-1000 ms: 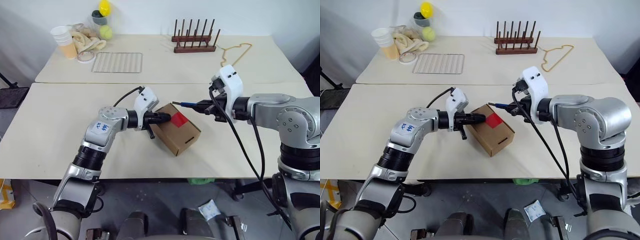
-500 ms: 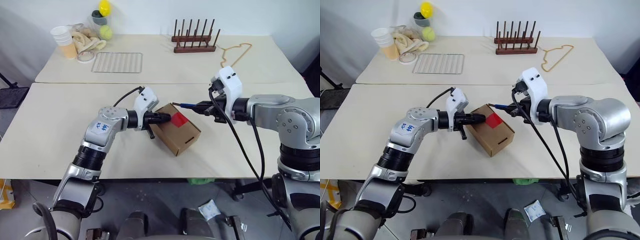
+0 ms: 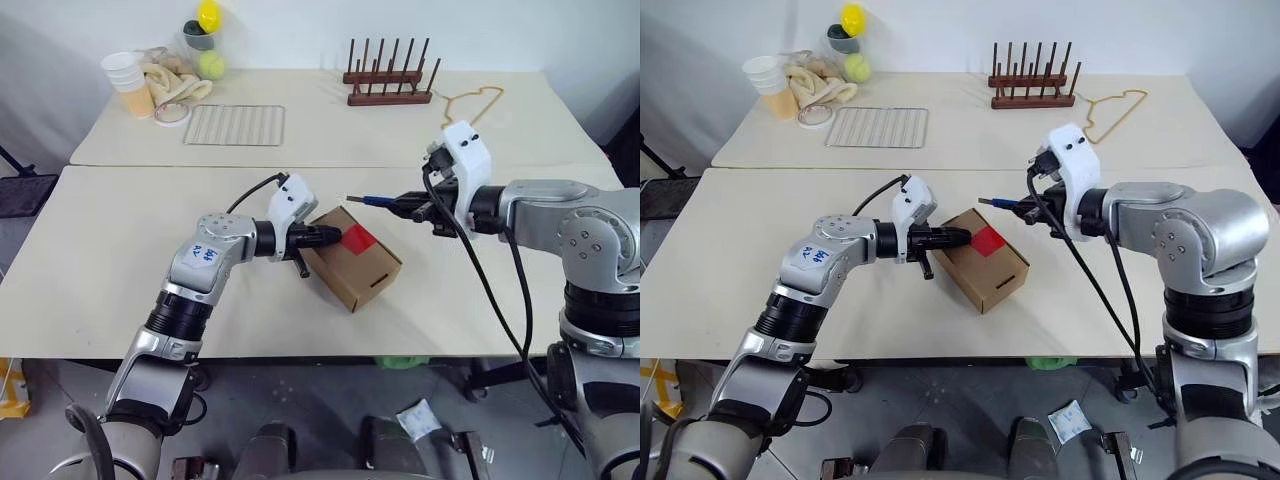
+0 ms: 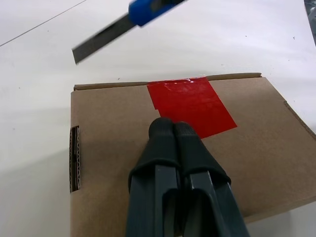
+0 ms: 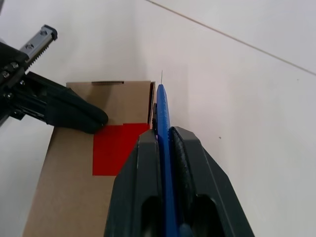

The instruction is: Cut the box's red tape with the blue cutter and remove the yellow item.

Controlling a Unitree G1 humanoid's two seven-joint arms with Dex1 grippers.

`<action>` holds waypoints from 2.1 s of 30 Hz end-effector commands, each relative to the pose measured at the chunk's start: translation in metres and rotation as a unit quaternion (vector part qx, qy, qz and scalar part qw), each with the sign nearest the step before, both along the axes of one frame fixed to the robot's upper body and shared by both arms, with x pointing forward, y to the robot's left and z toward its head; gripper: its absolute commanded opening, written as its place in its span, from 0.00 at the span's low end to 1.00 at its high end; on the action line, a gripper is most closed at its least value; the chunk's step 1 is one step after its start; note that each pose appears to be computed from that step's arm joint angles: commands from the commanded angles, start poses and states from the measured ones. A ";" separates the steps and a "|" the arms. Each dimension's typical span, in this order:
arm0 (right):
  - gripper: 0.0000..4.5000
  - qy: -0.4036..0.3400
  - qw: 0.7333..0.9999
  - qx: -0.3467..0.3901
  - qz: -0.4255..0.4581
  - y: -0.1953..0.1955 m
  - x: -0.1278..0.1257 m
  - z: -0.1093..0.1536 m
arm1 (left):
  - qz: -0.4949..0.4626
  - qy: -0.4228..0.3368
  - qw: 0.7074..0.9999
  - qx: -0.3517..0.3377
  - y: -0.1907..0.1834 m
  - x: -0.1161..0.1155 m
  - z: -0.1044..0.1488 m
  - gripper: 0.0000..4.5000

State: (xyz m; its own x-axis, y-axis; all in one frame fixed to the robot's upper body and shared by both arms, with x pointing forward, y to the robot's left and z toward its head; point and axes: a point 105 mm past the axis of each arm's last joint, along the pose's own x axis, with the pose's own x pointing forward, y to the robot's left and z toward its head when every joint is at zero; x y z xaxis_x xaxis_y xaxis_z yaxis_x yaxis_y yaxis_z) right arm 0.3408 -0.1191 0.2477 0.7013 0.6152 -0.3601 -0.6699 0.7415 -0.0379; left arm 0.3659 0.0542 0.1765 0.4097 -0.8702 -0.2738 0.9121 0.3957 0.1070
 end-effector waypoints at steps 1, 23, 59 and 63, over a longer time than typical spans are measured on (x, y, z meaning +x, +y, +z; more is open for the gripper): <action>0.02 -0.024 1.000 0.007 0.008 0.001 -0.005 0.012 | -0.009 0.021 1.000 0.017 -0.001 -0.005 -0.014 0.00; 0.02 0.031 0.999 -0.017 0.018 0.002 -0.015 -0.013 | -0.001 0.027 0.999 0.023 0.001 -0.004 -0.017 0.00; 0.02 0.136 0.989 -0.046 0.046 -0.024 -0.062 -0.031 | -0.007 0.053 0.987 0.153 0.005 -0.007 -0.056 0.00; 0.02 0.121 0.991 -0.032 0.049 -0.027 -0.067 -0.019 | -0.010 0.042 0.990 0.137 0.003 -0.006 -0.050 0.00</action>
State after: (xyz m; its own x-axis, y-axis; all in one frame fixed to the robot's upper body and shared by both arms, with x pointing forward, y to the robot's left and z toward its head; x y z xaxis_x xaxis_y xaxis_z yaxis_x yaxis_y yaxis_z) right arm 0.2846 -0.1531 0.2142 0.5489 0.5879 -0.5941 -0.6813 0.7265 0.0895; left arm 0.3632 0.0494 0.1707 0.3943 -0.8159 -0.4230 0.9176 0.3238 0.2308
